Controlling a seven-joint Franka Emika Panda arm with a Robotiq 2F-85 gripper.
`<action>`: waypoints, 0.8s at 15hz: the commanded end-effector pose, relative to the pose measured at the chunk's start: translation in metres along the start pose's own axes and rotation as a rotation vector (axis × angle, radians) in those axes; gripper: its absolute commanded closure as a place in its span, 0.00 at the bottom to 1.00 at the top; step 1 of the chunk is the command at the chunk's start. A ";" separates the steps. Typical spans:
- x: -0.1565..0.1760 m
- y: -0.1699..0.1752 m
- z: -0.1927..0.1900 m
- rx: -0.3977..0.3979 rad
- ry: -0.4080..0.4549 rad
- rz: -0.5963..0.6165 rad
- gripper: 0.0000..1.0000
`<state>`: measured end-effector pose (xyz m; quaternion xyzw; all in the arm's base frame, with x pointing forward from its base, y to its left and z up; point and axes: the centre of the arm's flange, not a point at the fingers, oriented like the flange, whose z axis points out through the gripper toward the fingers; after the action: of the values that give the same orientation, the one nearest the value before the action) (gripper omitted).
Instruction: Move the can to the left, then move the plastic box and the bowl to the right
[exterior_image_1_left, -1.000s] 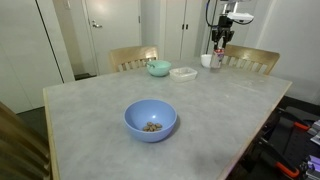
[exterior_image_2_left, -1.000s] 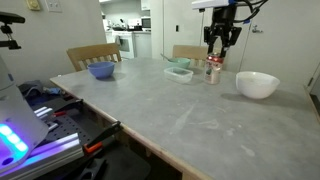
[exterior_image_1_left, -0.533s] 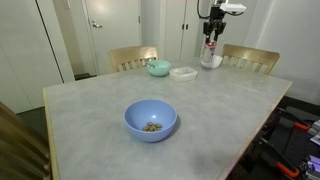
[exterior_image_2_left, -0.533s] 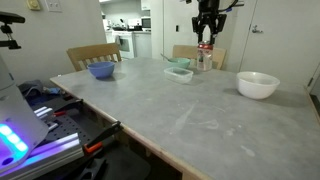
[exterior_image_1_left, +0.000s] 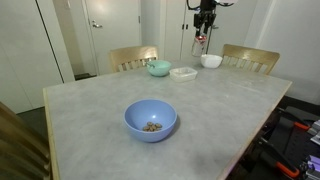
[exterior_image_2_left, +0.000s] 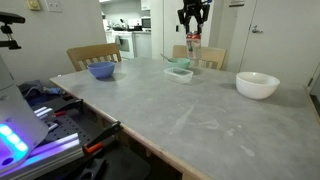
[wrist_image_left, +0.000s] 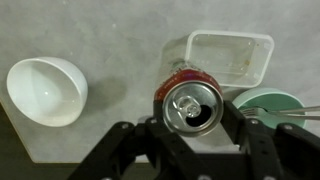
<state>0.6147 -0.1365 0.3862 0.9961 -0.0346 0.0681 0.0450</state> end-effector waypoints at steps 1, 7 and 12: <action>-0.016 -0.034 -0.016 -0.001 0.032 -0.055 0.66; -0.027 -0.091 -0.033 0.023 0.049 -0.153 0.66; -0.042 -0.139 -0.038 0.044 0.046 -0.238 0.66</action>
<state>0.5974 -0.0135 0.4086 0.9943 0.0648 0.0808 0.0272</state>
